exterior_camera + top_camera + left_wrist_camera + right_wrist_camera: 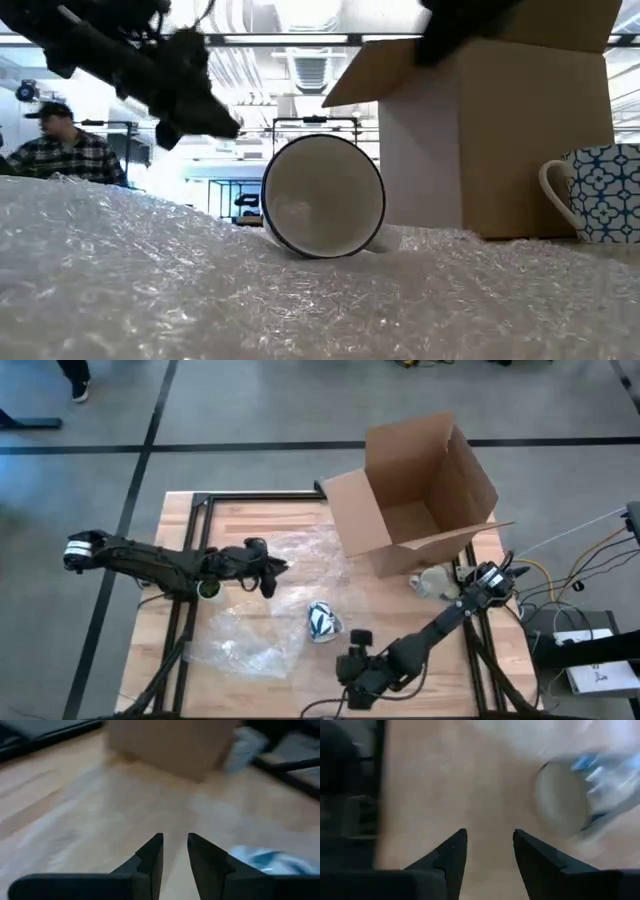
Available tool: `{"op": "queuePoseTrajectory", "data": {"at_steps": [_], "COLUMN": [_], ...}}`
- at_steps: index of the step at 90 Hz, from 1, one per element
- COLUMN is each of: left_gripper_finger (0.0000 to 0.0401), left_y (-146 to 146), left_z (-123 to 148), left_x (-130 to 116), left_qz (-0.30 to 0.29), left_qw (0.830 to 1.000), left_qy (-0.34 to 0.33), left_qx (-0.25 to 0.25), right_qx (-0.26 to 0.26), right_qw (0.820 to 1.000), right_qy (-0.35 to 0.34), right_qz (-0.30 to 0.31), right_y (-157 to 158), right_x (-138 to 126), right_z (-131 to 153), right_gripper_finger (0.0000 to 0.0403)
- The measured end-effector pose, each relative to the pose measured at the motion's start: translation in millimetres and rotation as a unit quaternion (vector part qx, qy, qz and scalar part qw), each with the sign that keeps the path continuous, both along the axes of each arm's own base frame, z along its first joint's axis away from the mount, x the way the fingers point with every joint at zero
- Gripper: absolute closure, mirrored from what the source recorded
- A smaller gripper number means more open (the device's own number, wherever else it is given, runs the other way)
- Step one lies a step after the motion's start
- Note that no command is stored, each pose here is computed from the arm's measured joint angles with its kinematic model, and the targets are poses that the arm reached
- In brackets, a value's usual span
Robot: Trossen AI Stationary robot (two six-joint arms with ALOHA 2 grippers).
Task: Wrap mug
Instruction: Wrap the blue mug with the right bubble wrap
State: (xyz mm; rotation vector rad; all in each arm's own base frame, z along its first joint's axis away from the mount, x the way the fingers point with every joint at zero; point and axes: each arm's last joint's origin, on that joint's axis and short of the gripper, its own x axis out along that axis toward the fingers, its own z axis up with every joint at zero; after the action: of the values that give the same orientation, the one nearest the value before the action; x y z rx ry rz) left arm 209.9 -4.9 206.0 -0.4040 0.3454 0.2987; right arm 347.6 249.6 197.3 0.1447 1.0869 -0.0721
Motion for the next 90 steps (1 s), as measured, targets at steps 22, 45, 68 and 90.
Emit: {"op": "queuePoseTrajectory", "data": {"at_steps": [22, 45, 68, 90], "left_gripper_finger": [0.0326, 0.0326, 0.0326, 0.0326], "left_y": [-54, -87, -99, -106], "left_z": [-21, -22, -17, -40], "left_x": [7, 21, 34, 38], "left_qz": [-0.017, -0.005, -0.073, -0.110], "left_qw": [0.999, 0.997, 0.997, 0.993], "left_qy": [0.016, -0.017, -0.010, 0.039], "left_qx": [0.035, 0.079, 0.029, -0.001], "right_qx": [0.052, 0.060, 0.069, 0.022], "right_qw": [0.986, 0.949, 0.925, 0.915], "right_qy": [0.126, 0.186, 0.249, 0.285], "right_qz": [-0.096, -0.248, -0.279, -0.285], "right_y": [2, -1, 8, 21], "right_x": [-23, -35, -41, -69], "right_z": [-6, -23, -47, -46], "right_gripper_finger": [0.0303, 0.0333, 0.0307, 0.0251]}}
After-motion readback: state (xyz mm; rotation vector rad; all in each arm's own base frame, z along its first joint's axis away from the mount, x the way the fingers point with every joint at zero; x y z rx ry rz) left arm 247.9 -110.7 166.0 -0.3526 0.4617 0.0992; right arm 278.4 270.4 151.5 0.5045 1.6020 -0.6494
